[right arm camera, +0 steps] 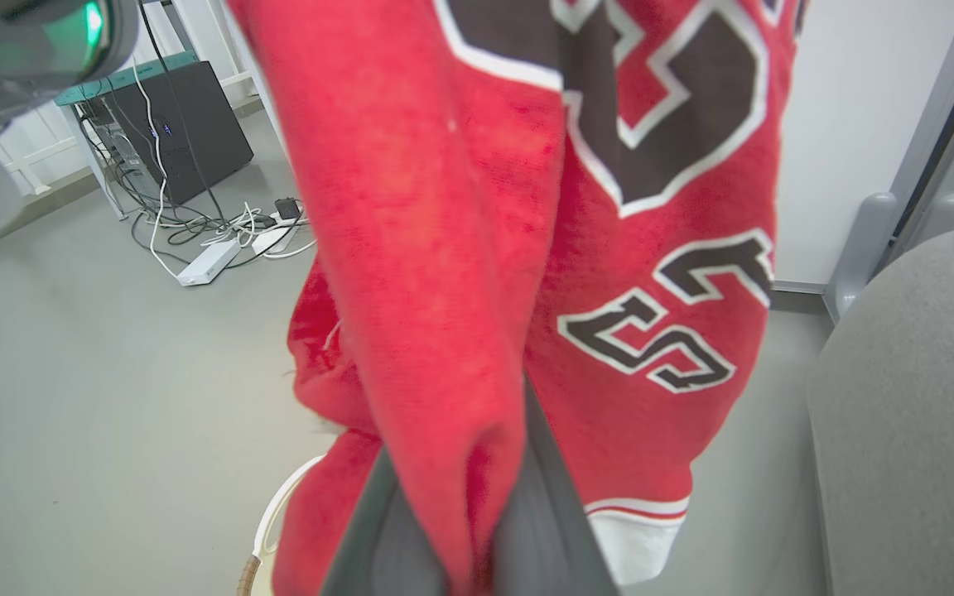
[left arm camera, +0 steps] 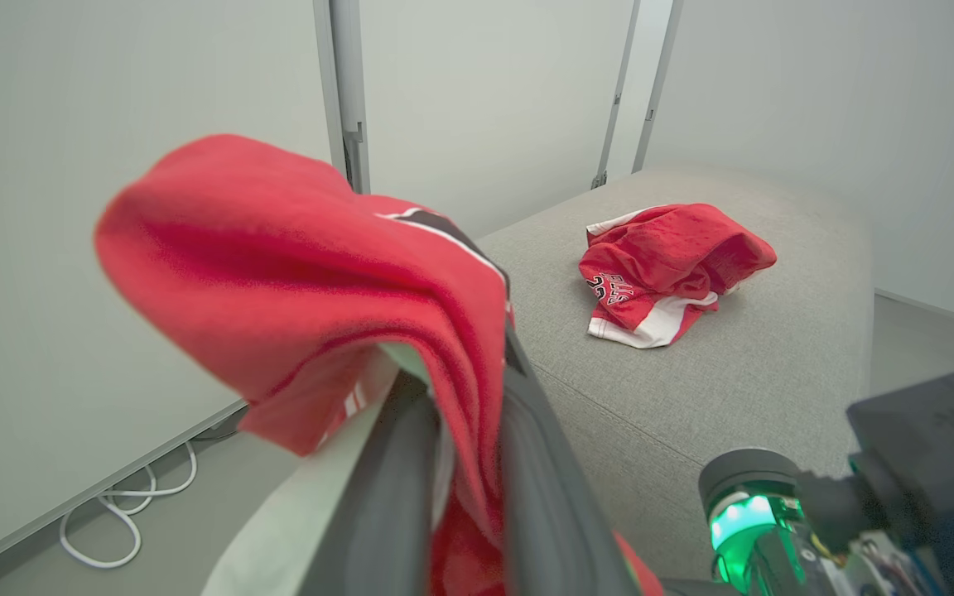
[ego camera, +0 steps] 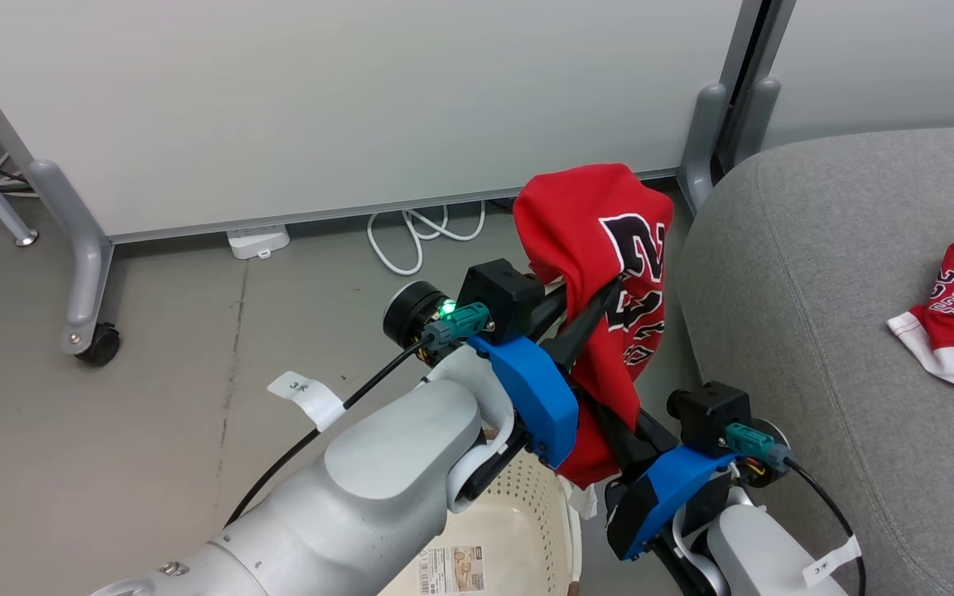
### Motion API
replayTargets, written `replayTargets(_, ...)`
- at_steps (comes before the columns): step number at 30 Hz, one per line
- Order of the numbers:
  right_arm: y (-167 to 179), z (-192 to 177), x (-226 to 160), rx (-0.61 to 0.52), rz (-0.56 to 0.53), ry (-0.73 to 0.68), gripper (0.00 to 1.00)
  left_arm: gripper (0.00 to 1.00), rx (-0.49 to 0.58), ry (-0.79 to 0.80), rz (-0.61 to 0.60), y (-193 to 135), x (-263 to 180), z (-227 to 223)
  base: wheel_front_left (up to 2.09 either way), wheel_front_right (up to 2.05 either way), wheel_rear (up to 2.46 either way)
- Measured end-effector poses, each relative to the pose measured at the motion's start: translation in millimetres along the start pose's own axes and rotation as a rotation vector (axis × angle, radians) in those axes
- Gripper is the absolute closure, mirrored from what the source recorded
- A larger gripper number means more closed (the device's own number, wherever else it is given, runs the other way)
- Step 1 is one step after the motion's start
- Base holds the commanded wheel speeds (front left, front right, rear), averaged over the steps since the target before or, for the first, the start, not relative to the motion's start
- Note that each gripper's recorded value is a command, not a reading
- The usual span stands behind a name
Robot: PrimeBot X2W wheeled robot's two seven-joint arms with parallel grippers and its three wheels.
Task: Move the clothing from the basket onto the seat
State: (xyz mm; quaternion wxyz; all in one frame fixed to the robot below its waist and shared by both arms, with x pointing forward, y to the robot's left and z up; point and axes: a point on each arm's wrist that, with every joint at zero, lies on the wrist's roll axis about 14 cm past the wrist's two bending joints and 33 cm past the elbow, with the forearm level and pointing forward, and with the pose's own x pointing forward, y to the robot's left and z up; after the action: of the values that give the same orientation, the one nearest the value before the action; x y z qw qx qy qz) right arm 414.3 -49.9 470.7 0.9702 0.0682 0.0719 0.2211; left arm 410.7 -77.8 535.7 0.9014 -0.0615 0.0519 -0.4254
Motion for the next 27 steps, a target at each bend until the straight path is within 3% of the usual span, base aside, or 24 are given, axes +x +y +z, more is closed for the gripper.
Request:
replayTargets(1, 0.0, -0.1, 0.0, 0.000, 0.000, 0.000, 1.00, 0.00, 0.001, 0.000, 0.000, 0.1, -0.1, 0.0, 0.00, 0.00, 0.00)
replayTargets(16, -1.7, 2.4, -0.8, -0.002, -0.006, -0.011, 1.00, 0.00, -0.003, 0.002, 0.018, 2.3, -3.0, -2.8, 0.00, 0.00, 0.00)
replayTargets(27, -13.5, 12.3, 1.9, -0.003, -0.040, -0.048, 1.00, 0.00, -0.081, -0.041, 0.101, 16.7, -24.5, -16.2, 0.00, 0.00, 0.00)
